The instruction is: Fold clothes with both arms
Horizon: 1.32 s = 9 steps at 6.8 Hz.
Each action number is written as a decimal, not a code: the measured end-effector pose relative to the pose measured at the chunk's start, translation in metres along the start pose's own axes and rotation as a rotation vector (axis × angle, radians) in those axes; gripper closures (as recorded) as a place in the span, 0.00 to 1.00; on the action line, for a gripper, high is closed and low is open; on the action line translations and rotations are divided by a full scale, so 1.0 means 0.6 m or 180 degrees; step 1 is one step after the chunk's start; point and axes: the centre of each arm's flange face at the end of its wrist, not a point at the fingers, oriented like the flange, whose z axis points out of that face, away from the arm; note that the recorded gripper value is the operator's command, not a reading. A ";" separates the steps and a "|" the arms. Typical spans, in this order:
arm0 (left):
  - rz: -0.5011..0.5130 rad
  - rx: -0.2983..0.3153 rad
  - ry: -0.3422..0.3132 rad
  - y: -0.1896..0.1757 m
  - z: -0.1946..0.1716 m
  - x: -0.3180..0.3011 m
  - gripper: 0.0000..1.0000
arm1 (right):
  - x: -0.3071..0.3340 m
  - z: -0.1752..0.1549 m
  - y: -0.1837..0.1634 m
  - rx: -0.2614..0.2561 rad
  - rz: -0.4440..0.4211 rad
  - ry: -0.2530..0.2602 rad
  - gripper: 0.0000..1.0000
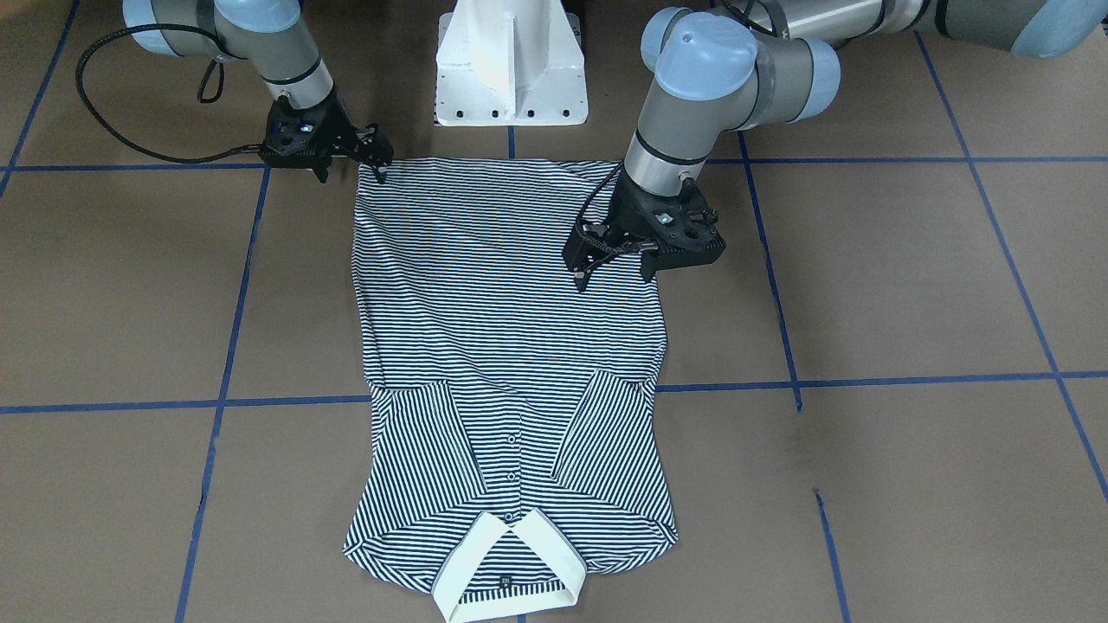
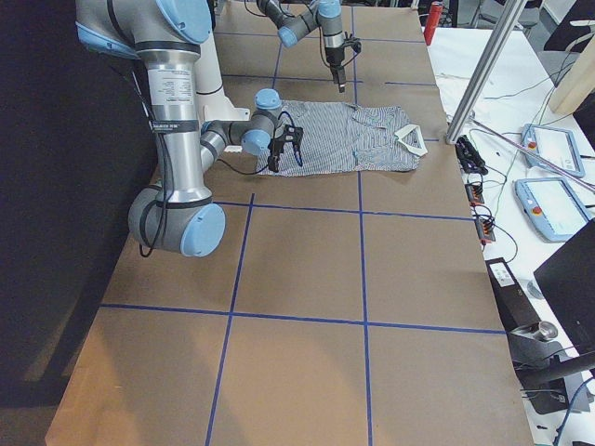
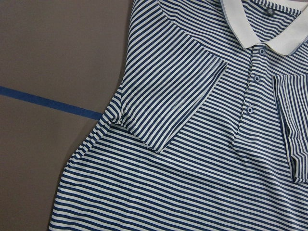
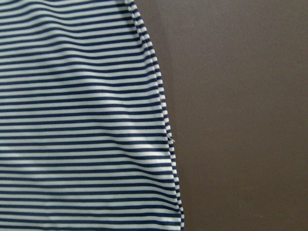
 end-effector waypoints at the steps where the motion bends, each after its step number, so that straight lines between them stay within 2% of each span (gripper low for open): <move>1: 0.0006 0.0001 0.0016 0.002 -0.005 0.001 0.00 | 0.003 0.011 0.016 -0.0041 -0.0019 0.0037 0.00; 5: 0.0024 0.0003 0.0039 0.004 -0.011 0.001 0.00 | -0.014 0.043 0.083 -0.0129 -0.0079 0.0097 0.01; 6: 0.0027 0.0001 0.0041 0.004 -0.011 0.001 0.00 | -0.012 0.051 0.089 -0.0139 -0.0090 0.0123 0.11; 7: 0.0030 0.0001 0.0046 0.004 -0.012 0.003 0.00 | -0.012 0.054 0.092 -0.0147 -0.0097 0.0135 0.35; 8: 0.0033 0.0002 0.0055 0.005 -0.014 0.005 0.00 | -0.012 0.053 0.091 -0.0147 -0.0096 0.0136 0.68; 9: 0.0034 0.0002 0.0057 0.005 -0.014 0.006 0.00 | -0.011 0.052 0.088 -0.0144 -0.0089 0.0135 0.93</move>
